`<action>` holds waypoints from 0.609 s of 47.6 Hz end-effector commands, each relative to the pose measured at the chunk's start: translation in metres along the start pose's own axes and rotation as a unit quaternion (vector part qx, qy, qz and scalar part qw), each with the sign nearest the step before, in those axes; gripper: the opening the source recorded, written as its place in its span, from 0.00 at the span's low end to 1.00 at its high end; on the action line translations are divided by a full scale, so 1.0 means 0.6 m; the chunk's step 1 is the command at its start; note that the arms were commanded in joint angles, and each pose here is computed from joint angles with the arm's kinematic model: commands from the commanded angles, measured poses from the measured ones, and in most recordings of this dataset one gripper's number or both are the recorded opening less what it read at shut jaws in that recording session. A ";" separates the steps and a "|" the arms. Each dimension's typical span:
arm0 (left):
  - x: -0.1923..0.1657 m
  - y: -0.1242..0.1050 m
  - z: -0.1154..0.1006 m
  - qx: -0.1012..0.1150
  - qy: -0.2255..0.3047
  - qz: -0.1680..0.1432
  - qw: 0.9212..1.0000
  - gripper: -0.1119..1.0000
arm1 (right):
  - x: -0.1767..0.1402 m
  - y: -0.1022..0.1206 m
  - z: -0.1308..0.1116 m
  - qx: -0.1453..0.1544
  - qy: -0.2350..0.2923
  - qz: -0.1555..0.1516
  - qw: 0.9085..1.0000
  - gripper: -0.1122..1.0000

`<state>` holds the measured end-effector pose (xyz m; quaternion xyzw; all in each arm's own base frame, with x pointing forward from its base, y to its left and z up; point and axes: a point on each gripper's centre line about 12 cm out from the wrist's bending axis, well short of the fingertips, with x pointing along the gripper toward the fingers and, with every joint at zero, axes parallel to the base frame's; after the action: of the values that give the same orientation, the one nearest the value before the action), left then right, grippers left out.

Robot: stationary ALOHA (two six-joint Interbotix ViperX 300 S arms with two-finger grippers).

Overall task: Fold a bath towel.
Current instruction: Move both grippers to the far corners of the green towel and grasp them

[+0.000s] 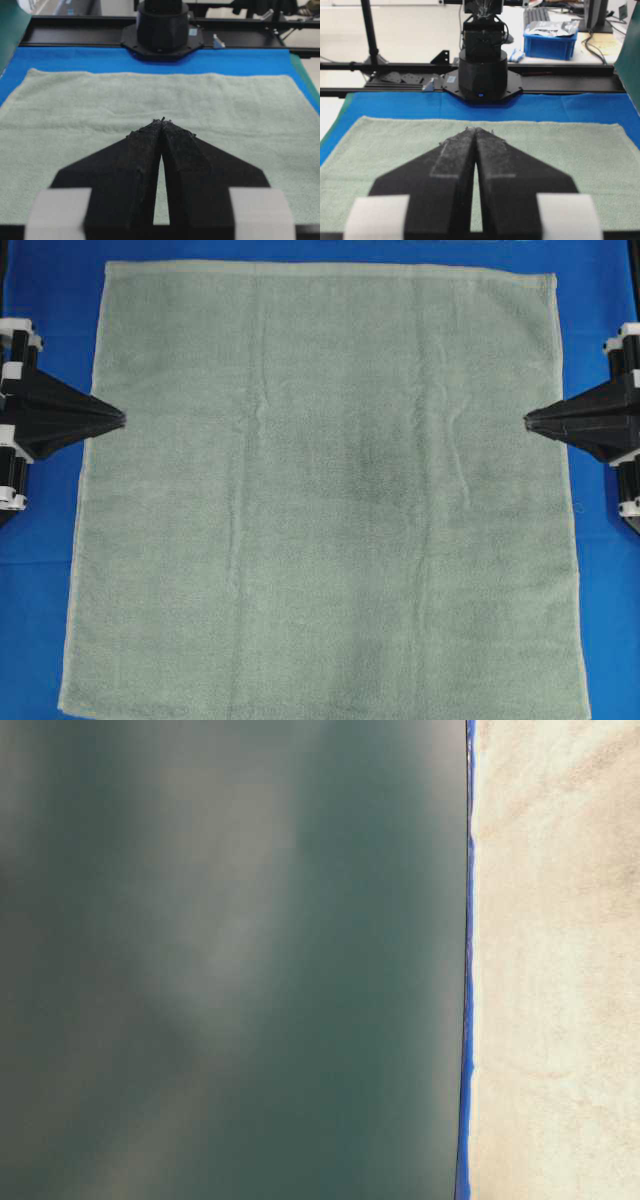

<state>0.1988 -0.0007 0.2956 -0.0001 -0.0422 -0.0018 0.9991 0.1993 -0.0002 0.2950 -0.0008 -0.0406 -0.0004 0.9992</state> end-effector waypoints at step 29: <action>0.011 0.138 0.033 0.095 0.218 0.166 0.957 0.11 | 0.024 -0.191 0.016 -0.004 0.319 -0.231 0.919 0.11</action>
<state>0.2001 0.0722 0.3105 0.0844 0.1720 0.1520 0.9696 0.2118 -0.0979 0.3020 0.0062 0.2621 -0.2038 0.9433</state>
